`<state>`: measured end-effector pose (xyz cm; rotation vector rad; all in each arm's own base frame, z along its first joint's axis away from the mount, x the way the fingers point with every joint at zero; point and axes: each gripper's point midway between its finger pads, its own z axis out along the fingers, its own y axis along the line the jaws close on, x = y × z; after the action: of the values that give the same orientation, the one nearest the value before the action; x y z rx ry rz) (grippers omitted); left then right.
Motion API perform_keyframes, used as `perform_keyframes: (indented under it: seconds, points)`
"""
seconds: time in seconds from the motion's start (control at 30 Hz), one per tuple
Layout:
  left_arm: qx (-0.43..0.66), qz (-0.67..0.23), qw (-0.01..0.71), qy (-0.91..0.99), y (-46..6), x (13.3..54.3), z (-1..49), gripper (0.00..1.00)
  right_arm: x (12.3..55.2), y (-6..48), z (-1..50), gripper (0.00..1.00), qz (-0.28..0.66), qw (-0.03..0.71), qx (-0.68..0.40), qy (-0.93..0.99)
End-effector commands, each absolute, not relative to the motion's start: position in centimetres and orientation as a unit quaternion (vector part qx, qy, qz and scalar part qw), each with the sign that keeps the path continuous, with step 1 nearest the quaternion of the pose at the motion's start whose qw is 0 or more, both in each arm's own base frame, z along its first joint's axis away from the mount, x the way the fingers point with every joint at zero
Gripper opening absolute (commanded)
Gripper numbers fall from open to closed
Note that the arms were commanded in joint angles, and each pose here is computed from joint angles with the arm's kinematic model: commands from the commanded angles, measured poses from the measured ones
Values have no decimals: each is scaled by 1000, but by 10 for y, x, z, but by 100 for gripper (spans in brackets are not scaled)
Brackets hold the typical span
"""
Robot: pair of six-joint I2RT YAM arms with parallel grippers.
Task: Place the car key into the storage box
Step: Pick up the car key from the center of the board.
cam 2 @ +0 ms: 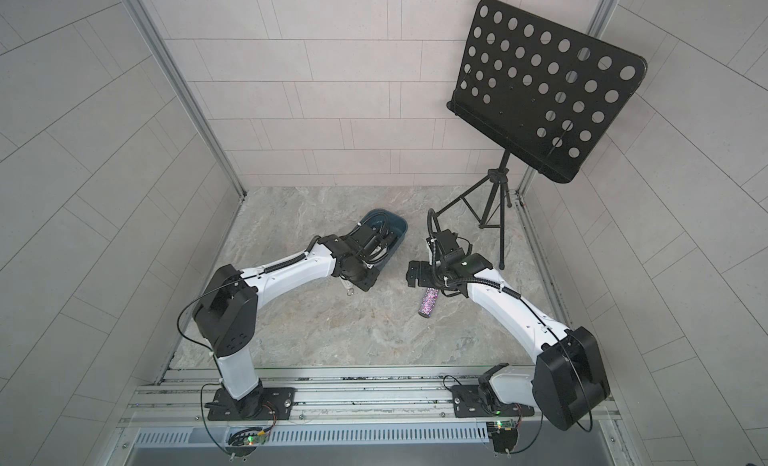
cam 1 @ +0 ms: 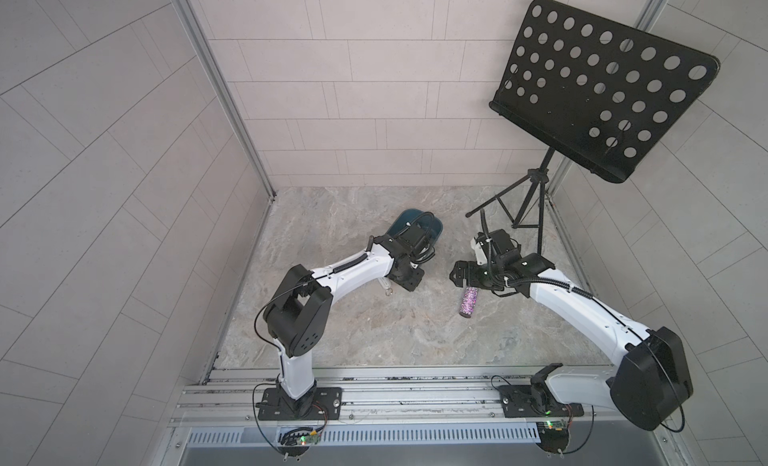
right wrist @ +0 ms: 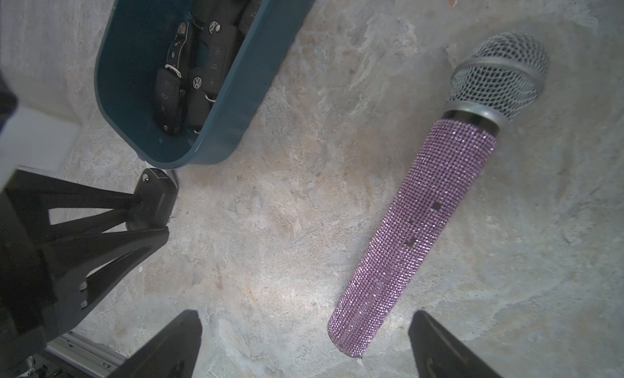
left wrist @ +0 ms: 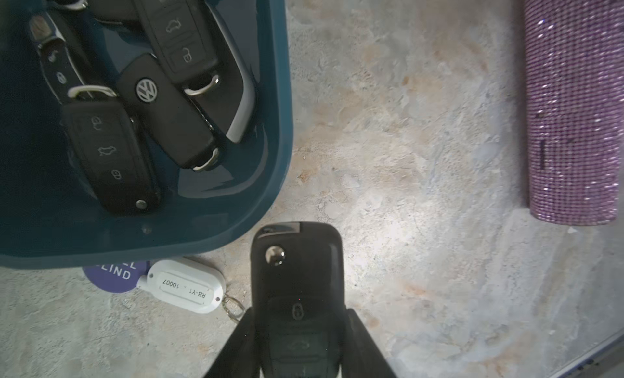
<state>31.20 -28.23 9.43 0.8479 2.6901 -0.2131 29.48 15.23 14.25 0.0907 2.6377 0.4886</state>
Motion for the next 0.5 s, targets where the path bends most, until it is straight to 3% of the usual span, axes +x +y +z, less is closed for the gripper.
perform_keyframes:
  seconds: [0.0,0.47]
  points:
    - [284,-90,175,938,-286,321,122,33,303,149,150,100,179,240,52,953]
    - [252,-93,206,941,-284,389,144,33,310,140,155,100,174,251,67,950]
